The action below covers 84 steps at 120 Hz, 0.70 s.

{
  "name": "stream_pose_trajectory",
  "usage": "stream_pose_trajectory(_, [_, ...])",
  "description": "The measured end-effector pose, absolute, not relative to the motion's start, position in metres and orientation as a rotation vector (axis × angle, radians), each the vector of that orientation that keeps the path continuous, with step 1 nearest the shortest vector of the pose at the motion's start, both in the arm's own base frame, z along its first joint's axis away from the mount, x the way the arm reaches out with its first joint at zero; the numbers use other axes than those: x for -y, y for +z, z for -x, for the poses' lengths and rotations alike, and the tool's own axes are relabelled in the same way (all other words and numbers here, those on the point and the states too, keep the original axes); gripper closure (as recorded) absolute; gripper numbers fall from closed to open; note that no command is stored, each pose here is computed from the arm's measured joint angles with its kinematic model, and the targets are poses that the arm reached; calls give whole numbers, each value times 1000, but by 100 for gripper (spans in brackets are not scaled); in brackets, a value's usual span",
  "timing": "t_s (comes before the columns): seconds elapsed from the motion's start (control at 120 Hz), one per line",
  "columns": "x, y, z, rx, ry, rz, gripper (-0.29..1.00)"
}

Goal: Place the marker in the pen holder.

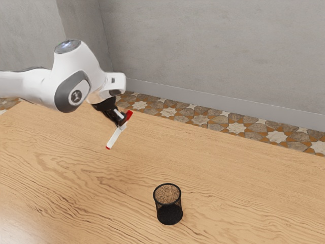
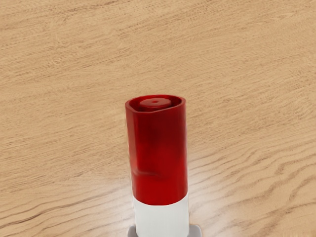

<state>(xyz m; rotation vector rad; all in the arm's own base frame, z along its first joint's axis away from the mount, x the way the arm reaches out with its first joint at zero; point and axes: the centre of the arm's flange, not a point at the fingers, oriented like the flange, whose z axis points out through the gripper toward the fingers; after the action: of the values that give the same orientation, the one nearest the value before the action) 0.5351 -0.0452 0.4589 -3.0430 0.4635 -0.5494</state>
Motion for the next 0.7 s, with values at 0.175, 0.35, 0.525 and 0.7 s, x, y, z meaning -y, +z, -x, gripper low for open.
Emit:
stream_pose_trajectory(0.175, [139, 459, -494, -721, -869, 2919, 77])
stream_pose_trajectory(0.35, [203, 456, -470, -896, -1070, 2836, 77])
stream_pose_trajectory(0.525, [226, 416, -446, -961, -1071, 2855, 77])
stream_pose_trajectory(0.7, [239, 389, -430, -981, -1058, 2888, 77])
